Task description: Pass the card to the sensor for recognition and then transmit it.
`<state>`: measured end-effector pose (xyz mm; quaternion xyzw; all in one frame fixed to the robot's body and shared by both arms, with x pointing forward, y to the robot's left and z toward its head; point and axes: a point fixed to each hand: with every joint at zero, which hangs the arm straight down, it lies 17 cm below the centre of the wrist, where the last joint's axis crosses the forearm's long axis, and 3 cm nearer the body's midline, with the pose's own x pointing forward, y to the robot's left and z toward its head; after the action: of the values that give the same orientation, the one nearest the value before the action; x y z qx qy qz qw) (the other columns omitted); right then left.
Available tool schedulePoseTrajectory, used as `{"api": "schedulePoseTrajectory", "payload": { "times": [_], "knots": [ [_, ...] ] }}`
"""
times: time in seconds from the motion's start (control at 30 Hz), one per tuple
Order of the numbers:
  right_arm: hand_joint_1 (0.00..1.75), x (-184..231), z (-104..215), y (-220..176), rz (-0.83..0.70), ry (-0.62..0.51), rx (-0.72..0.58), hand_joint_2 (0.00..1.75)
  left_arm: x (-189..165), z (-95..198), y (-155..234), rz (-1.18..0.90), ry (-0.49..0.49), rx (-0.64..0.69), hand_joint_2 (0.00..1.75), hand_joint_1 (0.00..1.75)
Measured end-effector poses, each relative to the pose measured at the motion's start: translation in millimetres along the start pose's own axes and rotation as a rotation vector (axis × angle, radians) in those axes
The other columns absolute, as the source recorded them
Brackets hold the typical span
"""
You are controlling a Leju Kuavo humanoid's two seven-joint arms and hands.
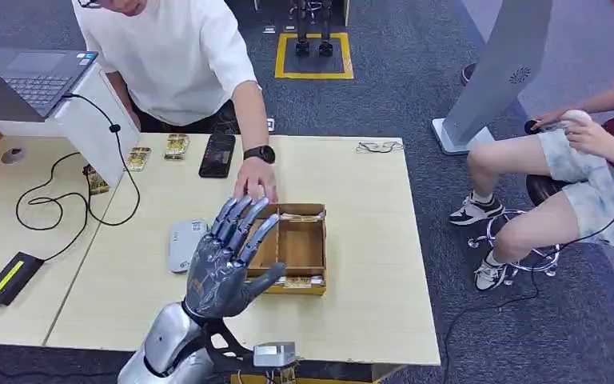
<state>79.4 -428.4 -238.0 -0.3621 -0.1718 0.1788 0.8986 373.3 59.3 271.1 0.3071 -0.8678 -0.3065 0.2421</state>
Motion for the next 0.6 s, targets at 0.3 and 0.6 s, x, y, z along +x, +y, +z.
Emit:
{"api": "schedulePoseTrajectory", "payload": {
  "times": [0.3, 0.6],
  "knots": [
    [0.00, -1, -2, 4, 0.010, 0.014, 0.024, 1.75, -13, 10, -47, 0.013, 0.039, -0.191, 1.75, 0.00],
    [0.00, 3, -5, 3, 0.028, 0.002, 0.027, 1.75, -55, 57, -108, -0.155, 0.118, -0.454, 1.75, 0.00]
  ]
}}
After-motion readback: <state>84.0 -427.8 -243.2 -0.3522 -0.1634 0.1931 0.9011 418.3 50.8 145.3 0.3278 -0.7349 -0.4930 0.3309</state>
